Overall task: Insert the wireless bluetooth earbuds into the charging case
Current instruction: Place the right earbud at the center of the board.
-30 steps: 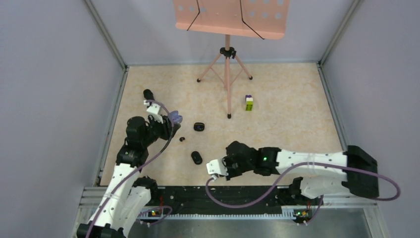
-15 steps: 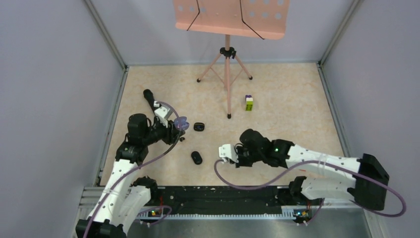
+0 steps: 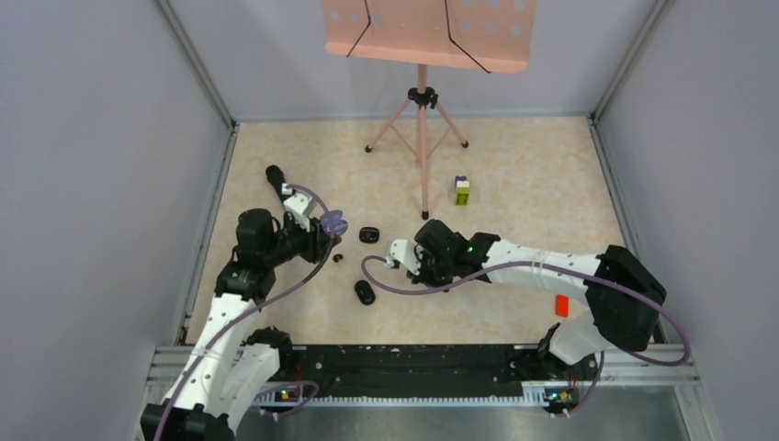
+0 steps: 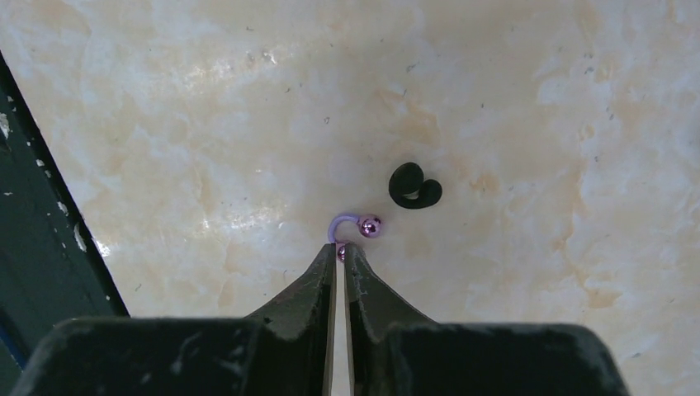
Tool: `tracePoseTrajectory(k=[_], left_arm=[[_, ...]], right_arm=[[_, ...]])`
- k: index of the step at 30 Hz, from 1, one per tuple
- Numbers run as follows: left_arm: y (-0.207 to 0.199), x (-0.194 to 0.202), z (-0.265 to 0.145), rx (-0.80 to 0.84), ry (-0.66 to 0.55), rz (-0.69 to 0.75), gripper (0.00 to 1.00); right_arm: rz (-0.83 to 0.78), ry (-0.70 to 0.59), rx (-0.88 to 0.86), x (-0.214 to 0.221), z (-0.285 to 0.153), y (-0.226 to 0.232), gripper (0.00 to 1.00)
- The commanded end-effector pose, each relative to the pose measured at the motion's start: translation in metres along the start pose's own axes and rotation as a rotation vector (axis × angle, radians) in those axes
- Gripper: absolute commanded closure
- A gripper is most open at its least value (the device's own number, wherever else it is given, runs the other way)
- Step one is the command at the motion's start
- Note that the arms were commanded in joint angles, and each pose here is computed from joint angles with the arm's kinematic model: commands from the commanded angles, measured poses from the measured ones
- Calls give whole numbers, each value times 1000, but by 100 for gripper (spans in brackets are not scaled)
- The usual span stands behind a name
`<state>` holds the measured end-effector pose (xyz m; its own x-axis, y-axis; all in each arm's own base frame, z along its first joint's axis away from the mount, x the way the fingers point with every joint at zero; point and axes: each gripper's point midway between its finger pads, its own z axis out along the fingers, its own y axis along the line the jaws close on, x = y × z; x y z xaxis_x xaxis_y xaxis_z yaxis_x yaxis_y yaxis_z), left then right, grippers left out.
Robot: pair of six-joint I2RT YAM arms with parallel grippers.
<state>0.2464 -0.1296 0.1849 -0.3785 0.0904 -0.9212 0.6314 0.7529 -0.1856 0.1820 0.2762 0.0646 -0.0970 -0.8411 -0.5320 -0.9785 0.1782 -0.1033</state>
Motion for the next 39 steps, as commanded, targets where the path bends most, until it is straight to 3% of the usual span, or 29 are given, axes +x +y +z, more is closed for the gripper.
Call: tracePoseTrajectory(k=[1,15,39], left_arm=[[8,-21,3,-35,-66,-3,100],[20,-27,-1,-101,-78,-3,100],[26,-32,2,-118,-90,-34,100]], right_arm=[[72,9,20,-4,-2,-5,93],[95,18,-59,3,19,9,93],[129,130,-16,34,30,13,87]])
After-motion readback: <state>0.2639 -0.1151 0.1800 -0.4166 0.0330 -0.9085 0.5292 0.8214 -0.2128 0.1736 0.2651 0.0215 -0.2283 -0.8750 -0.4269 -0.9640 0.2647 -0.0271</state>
